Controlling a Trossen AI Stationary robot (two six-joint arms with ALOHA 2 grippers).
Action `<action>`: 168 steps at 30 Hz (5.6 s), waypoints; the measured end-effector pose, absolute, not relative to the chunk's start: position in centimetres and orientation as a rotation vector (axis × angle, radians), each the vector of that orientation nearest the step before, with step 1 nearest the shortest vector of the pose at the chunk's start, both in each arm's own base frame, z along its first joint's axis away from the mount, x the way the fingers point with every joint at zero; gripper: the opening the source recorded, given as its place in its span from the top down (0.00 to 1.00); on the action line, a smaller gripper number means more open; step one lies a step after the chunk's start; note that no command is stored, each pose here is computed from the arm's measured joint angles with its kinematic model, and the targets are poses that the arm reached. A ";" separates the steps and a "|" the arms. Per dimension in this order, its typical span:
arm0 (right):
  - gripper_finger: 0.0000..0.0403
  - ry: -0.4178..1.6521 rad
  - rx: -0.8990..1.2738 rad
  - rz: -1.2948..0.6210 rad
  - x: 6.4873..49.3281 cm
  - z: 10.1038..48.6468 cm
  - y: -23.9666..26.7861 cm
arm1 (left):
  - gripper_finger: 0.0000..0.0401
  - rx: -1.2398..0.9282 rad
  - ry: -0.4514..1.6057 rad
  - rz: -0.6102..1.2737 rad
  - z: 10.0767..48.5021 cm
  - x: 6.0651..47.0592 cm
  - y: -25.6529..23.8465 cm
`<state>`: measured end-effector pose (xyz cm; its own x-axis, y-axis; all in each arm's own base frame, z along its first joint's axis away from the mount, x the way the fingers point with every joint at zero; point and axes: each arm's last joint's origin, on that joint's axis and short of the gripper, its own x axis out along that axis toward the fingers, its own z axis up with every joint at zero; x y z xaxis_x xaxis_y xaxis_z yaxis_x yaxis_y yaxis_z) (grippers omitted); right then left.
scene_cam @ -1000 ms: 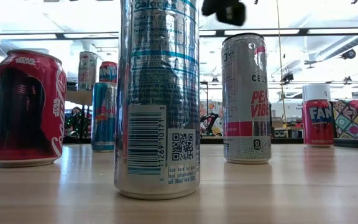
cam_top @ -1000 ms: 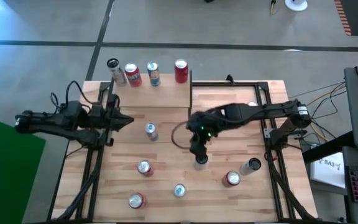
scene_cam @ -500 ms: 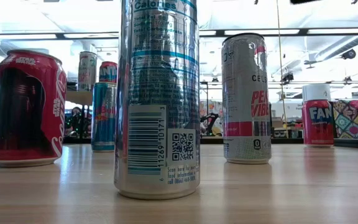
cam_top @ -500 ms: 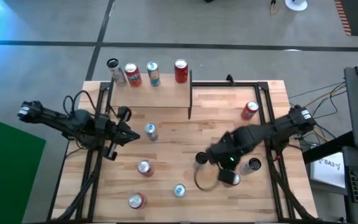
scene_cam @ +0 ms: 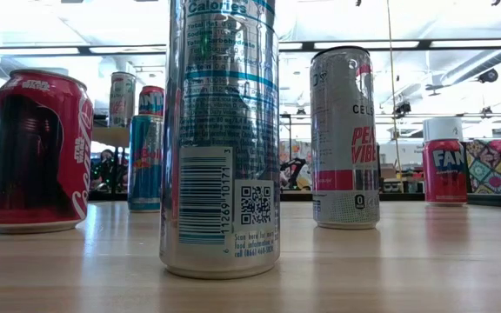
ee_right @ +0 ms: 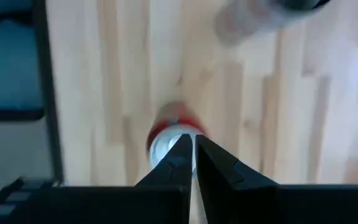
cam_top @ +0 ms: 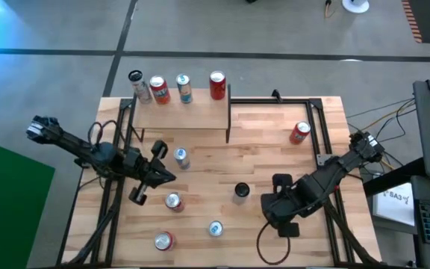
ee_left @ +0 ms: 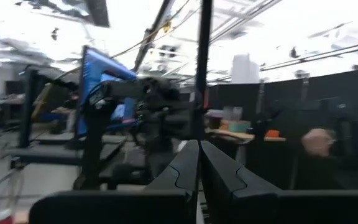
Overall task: Place canned beverage on shelf
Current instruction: Put the white pink soda can on the shelf
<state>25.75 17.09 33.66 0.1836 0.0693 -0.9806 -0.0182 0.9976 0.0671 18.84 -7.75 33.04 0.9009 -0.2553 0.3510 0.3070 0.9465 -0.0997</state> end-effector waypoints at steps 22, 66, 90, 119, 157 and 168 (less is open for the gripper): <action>0.85 1.185 -0.084 0.076 27.1 34.1 17.4 | 1.00 -0.153 -0.350 -0.217 33.7 17.5 -8.0; 0.13 0.663 -0.073 -0.002 22.8 24.4 10.3 | 1.00 -0.118 -0.195 0.225 33.2 15.7 -5.8; 0.13 0.613 -0.009 0.106 26.9 19.8 9.6 | 1.00 -0.103 -0.183 0.228 33.0 16.2 -6.0; 0.41 0.469 -0.015 0.071 27.7 24.7 8.2 | 0.97 -0.073 -0.120 0.228 31.8 17.7 -6.8; 0.41 0.464 0.008 -0.289 44.2 36.6 -11.6 | 0.50 0.299 0.075 0.530 33.3 13.2 -3.9; 0.41 0.494 0.049 -0.343 46.2 36.1 -13.2 | 0.50 0.242 0.047 0.576 33.6 12.4 -3.4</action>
